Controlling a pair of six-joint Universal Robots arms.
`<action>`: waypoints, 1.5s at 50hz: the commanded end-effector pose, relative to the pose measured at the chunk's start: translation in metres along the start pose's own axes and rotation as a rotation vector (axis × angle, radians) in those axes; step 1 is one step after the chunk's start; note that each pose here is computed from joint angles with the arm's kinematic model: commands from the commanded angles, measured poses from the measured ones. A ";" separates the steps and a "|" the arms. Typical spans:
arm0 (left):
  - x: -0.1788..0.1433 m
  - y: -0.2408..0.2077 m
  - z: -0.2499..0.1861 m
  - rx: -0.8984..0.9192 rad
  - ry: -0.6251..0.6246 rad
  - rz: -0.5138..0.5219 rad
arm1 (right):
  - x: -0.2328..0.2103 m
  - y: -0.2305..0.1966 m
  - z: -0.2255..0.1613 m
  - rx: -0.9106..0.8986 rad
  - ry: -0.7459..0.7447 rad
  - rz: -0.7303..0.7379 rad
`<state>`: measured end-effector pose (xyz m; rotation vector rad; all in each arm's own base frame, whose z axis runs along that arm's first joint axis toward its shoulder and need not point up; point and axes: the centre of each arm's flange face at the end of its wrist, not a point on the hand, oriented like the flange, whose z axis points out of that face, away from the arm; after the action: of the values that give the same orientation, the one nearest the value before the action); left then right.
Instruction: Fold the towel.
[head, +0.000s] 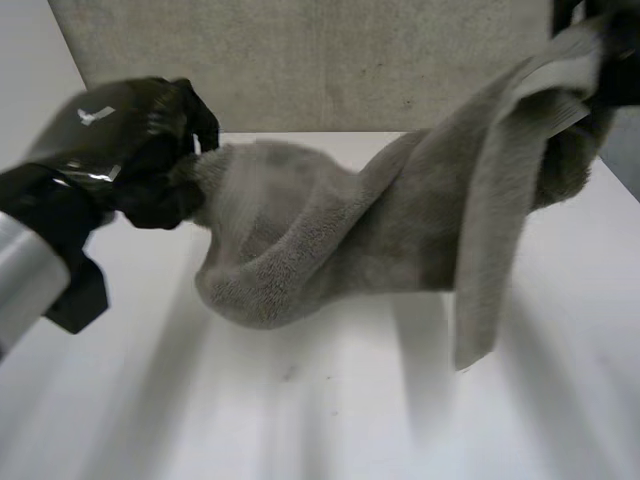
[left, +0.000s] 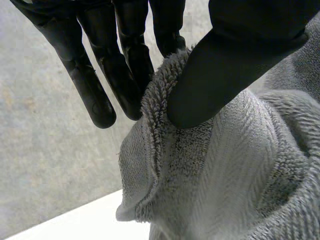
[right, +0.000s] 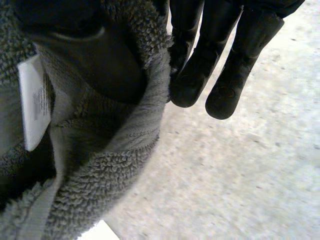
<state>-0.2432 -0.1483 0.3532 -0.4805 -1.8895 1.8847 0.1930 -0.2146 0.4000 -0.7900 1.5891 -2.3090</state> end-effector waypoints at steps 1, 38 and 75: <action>-0.001 -0.005 -0.012 -0.022 -0.004 0.002 | 0.031 -0.005 0.006 -0.083 0.027 -0.002; -0.055 0.145 0.198 -0.282 -0.177 0.000 | 0.037 0.244 0.151 -0.485 0.116 0.068; -0.038 0.200 0.068 -0.402 -0.026 0.328 | -0.080 0.257 0.023 -0.530 -0.575 -0.650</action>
<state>-0.2501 -0.2151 0.1697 -0.9466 -2.4004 1.6636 0.2365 -0.2847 0.1645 -2.0491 1.8336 -1.6843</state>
